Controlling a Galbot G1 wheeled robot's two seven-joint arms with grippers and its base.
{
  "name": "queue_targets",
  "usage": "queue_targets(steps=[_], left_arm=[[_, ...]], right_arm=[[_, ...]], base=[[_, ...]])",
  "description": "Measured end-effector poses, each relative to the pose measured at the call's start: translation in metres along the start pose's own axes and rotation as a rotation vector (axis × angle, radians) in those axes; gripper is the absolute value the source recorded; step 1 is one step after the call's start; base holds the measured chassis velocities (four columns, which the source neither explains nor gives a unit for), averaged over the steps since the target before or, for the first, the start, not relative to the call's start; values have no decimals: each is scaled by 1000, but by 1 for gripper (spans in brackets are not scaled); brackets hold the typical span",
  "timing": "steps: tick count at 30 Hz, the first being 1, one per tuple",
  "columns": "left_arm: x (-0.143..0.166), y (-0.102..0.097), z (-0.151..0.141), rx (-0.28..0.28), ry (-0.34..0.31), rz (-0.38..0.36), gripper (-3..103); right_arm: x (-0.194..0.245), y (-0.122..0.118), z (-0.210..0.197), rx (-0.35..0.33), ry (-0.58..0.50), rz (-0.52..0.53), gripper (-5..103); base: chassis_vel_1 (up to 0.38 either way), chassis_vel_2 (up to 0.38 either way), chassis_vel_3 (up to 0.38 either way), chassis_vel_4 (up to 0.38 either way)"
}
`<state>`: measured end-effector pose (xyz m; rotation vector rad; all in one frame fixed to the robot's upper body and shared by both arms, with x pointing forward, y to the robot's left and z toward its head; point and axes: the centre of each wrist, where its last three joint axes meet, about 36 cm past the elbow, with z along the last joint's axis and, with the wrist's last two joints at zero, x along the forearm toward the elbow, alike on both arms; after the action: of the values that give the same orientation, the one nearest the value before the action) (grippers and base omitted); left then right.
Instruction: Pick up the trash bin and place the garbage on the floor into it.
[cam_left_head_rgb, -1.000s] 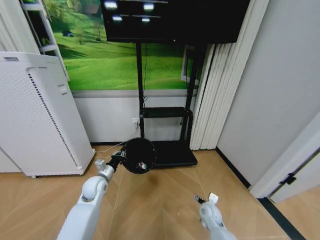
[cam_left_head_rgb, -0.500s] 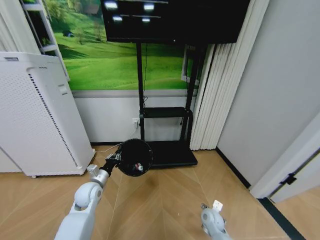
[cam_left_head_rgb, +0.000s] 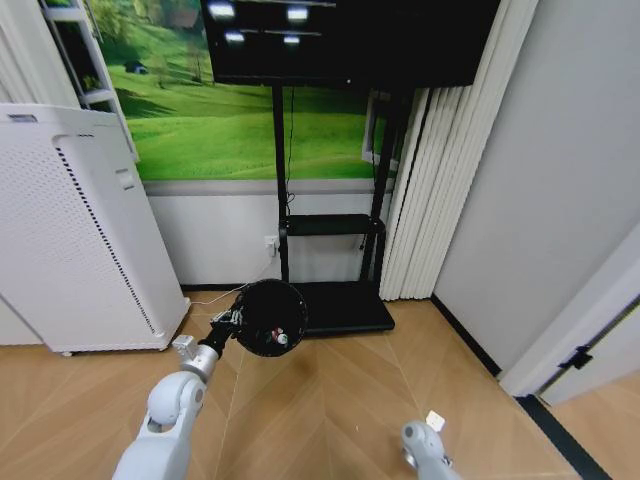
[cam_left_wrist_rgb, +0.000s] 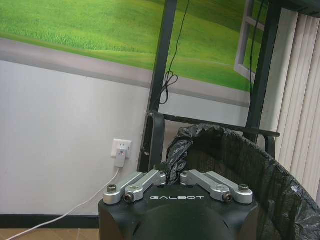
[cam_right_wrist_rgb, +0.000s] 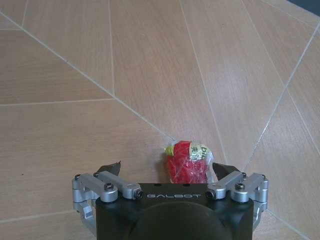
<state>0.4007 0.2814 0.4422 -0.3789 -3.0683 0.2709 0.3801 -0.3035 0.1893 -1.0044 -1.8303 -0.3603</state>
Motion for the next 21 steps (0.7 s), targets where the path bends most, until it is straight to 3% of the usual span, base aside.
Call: queue_targets(steps=[17, 21], left_arm=[[-14, -3, -10, -10, -2, 14, 7], [-16, -3, -12, -14, 0, 18, 7]], right_arm=[[-31, -16, 3, -21, -10, 32, 102], [-33, -14, 4, -29, -23, 35, 88]], base=[[0, 0, 0, 0], [0, 0, 0, 0]])
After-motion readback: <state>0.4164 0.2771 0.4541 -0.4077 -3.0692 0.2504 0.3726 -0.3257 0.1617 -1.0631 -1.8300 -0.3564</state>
